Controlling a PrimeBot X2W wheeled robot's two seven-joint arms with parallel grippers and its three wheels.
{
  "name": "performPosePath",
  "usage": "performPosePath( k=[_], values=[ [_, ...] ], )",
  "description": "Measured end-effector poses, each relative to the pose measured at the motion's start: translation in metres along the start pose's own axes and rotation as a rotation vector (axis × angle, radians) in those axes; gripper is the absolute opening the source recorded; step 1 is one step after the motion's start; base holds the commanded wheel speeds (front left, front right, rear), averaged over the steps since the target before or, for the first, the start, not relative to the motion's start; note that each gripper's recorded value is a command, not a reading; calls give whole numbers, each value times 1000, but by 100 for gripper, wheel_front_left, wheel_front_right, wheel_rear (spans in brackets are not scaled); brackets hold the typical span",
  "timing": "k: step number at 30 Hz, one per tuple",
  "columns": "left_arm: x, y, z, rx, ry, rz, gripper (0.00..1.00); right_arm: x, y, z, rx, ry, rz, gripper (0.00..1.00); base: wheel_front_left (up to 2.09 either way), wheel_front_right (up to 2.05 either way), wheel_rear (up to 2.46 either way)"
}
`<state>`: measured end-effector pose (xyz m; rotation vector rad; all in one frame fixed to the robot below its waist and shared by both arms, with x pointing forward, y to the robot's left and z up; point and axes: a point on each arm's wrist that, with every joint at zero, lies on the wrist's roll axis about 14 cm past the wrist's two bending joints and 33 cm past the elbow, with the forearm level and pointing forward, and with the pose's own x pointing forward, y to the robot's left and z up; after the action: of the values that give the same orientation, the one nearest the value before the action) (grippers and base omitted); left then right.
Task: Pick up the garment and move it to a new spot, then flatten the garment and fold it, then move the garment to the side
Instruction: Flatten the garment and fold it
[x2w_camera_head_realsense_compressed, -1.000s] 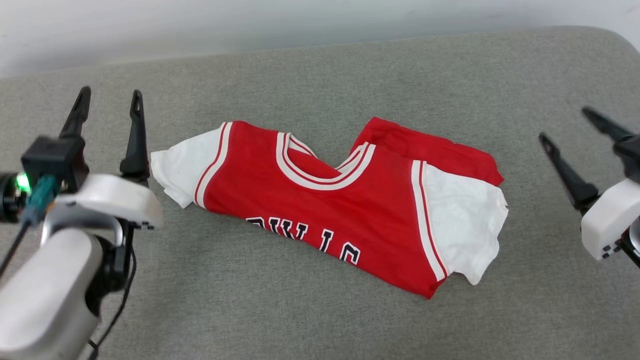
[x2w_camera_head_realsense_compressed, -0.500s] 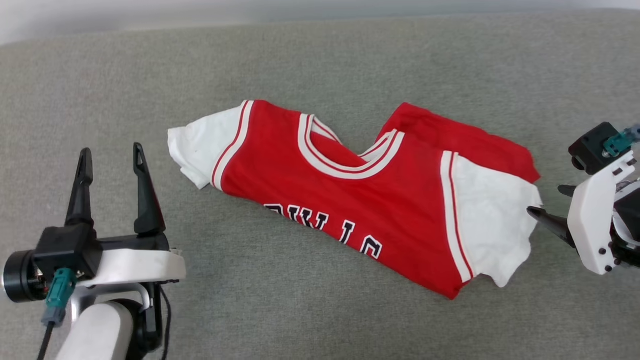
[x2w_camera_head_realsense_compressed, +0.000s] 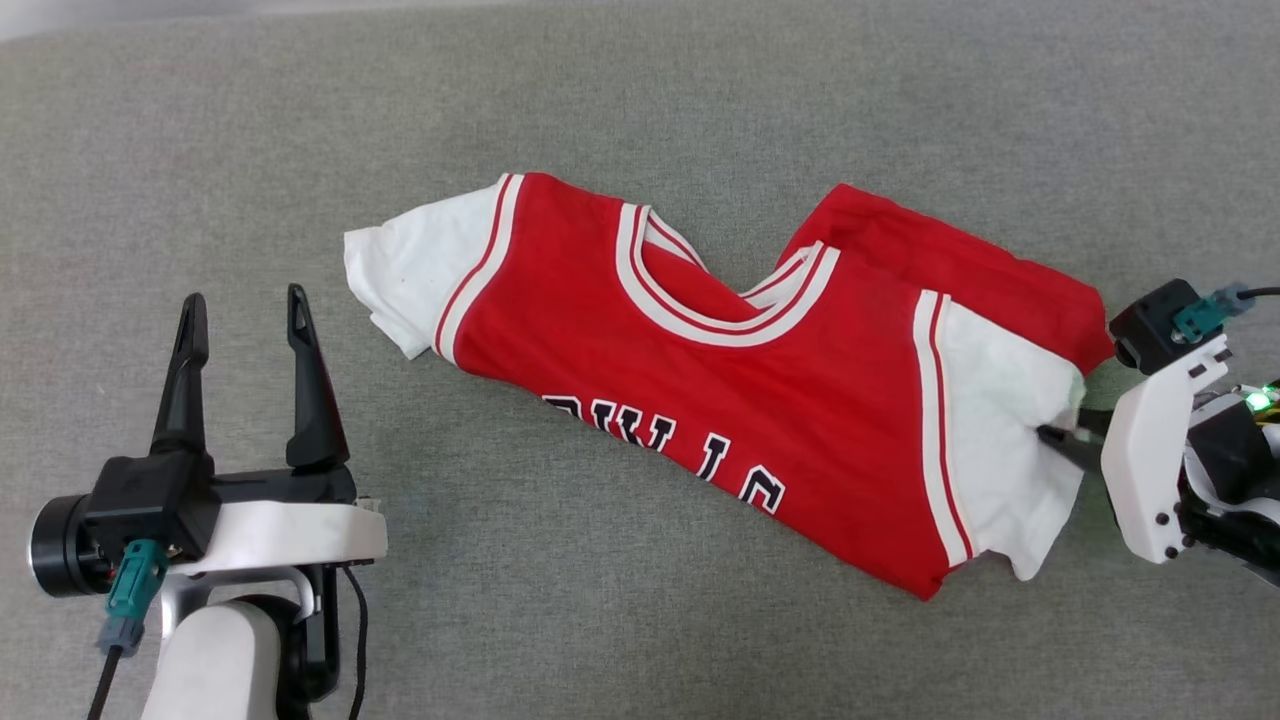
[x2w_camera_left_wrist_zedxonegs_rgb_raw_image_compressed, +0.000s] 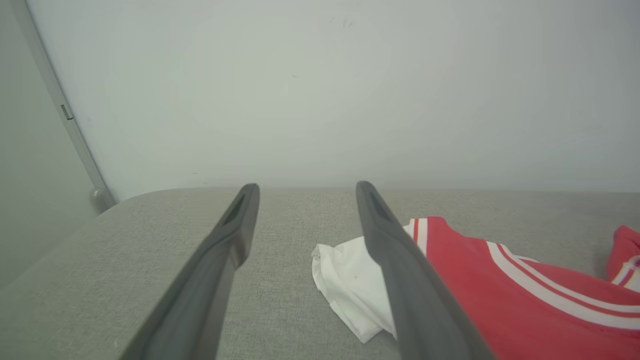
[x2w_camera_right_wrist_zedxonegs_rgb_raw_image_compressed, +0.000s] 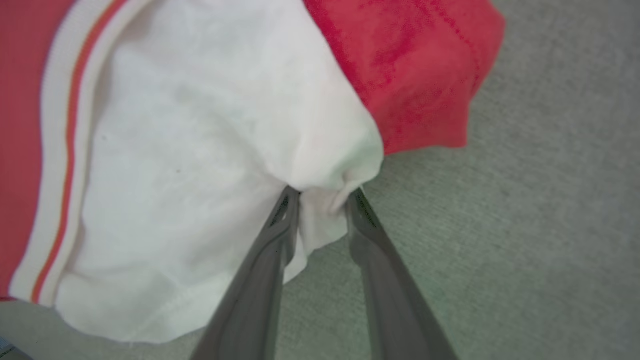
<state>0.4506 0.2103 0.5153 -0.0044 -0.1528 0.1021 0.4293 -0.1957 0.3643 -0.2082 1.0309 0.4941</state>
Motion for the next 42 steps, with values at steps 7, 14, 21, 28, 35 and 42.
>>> performPosePath(
  k=[7, 14, 21, 28, 35, 42],
  values=[
    [-6, -5, 10, -12, -23, -15, 100, -49, -30, 25, 7, -182, -78, 0, 0, 0, 0],
    [-8, -10, 10, -20, -25, -30, 100, -83, -76, 14, 115, -215, -178, 0, 0, 0, 0],
    [-5, -9, -7, -11, 14, -36, 100, -51, -98, -53, 320, -42, -232, 0, 0, 0, 0],
    [-1, -7, -10, 0, 21, -45, 100, -40, -103, -62, 376, -62, -262, 32, 0, 0, 0],
    [6, -10, 8, 21, -28, -92, 100, -79, -119, -21, 209, -307, -362, 100, 0, 0, 0],
    [31, -24, 29, 72, -71, -200, 100, -142, -130, 30, 86, -646, -474, 100, 0, 0, 0]
  ],
)
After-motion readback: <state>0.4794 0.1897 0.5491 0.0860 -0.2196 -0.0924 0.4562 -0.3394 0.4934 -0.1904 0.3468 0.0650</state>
